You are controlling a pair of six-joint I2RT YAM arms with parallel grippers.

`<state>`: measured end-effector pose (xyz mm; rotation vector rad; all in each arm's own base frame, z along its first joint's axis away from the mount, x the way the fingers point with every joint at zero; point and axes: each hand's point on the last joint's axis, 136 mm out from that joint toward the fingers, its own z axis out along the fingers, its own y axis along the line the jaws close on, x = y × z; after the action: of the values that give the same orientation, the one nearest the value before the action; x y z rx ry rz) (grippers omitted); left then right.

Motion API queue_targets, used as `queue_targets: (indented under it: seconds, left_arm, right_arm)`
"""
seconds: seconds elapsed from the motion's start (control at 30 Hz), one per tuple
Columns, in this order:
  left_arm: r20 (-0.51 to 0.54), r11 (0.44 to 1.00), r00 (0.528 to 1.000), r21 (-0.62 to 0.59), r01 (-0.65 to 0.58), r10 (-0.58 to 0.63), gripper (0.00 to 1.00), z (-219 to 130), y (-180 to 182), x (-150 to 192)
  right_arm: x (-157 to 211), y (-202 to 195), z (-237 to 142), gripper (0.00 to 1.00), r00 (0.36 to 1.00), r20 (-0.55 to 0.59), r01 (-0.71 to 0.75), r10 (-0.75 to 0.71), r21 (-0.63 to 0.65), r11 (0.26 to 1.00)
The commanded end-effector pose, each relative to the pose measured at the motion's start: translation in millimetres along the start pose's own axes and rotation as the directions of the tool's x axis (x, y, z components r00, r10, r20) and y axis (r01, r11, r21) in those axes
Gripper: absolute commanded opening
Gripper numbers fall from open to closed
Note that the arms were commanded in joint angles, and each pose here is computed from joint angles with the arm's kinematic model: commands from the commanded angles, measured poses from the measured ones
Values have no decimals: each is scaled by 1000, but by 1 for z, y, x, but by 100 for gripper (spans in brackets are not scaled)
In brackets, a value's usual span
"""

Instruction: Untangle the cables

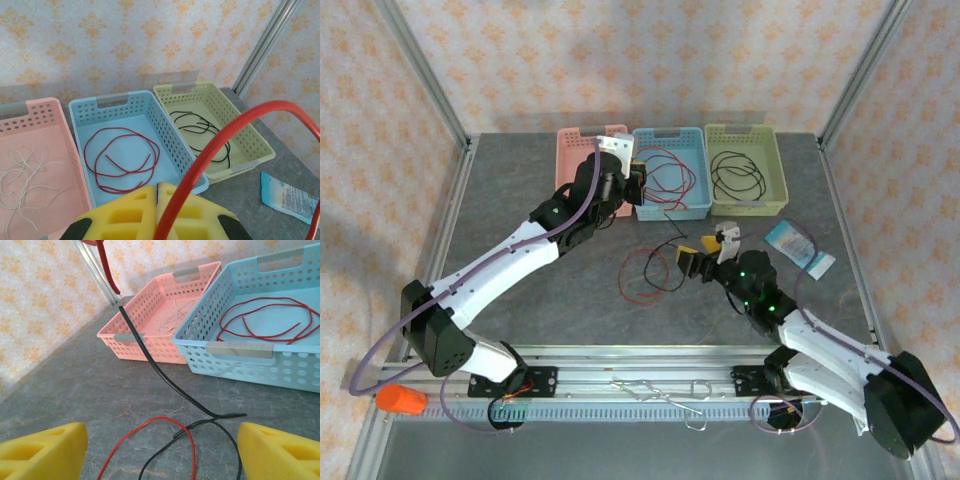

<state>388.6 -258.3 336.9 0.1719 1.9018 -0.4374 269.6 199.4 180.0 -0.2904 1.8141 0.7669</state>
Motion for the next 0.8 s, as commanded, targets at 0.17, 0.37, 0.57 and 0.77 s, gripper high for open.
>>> queue_targets:
  seconds: [0.17,0.37,0.57,0.77]
  left_arm:
    - [28,999,999,30,38,-38,0,-16,0,-14]
    - [36,999,999,37,39,-40,0,-21,-1,-19]
    - [35,998,998,38,41,-42,0,-21,-1,-19]
    - [51,999,998,24,32,-33,0,-27,3,-27]
  right_arm:
    - [-28,8,29,78,996,75,59,-56,-39,997]
    - [-33,-3,55,77,996,55,77,-77,-11,997]
    - [-27,-6,78,60,997,14,80,-79,-23,997]
    - [-12,-10,74,33,998,-16,62,-63,-17,998]
